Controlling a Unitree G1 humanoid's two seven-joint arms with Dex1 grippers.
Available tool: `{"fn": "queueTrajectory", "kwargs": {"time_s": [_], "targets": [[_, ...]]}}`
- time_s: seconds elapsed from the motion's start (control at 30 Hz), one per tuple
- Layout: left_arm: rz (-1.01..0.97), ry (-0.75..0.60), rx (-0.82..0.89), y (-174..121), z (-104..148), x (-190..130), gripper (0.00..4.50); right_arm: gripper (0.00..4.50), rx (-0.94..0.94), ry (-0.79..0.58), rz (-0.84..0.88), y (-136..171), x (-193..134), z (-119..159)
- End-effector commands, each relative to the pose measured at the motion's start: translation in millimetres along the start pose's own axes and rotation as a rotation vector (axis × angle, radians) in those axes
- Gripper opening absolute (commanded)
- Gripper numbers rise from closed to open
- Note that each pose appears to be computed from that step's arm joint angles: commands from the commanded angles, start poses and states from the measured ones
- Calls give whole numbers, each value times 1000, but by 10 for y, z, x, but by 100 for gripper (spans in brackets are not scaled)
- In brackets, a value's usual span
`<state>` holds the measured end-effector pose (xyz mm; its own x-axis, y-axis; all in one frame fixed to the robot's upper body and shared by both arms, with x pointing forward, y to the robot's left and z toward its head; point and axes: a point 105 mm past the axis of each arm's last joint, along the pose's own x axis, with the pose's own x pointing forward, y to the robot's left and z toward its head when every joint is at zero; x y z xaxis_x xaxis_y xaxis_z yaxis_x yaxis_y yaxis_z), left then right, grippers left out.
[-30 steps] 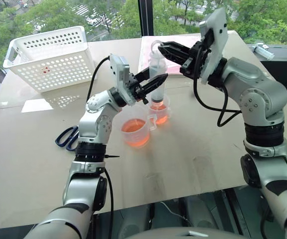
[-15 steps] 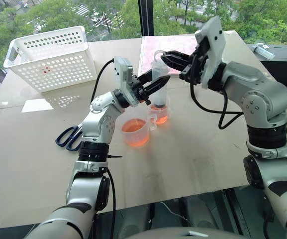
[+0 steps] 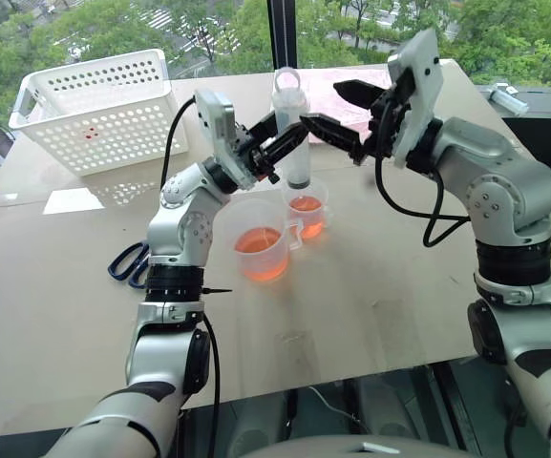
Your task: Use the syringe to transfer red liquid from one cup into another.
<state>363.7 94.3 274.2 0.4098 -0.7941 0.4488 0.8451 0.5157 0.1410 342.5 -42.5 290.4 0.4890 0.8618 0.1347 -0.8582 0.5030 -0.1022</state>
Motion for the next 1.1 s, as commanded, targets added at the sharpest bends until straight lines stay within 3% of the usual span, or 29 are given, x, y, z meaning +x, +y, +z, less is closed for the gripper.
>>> {"fn": "queueTrajectory", "kwargs": {"time_s": [0.03, 0.23, 0.43, 0.53, 0.67, 0.77, 0.9, 1.1], "targets": [[-22, -92, 67, -29, 346, 50, 142, 440, -4, -114, 43, 39, -168, 268], [-50, -111, 66, -82, 654, 42, 142, 440, 40, -211, 79, 40, -410, 428], [132, -90, 107, 252, 1169, -193, 142, 440, 61, -132, -9, -107, -696, 167], [270, 31, 87, 495, 1329, -461, 142, 440, 99, -106, -77, -221, -941, 72], [386, 365, 89, 639, 1098, -918, 142, 440, 115, -37, -75, -189, -1214, -42], [492, 478, 1, 705, 862, -1209, 142, 440, 115, 95, -52, -124, -1346, -235], [501, 697, -119, 473, 214, -1590, 142, 440, 92, 302, -29, -17, -1567, -618], [507, 856, -235, 215, -364, -1765, 142, 440, 66, 388, -35, 16, -1640, -882]]}}
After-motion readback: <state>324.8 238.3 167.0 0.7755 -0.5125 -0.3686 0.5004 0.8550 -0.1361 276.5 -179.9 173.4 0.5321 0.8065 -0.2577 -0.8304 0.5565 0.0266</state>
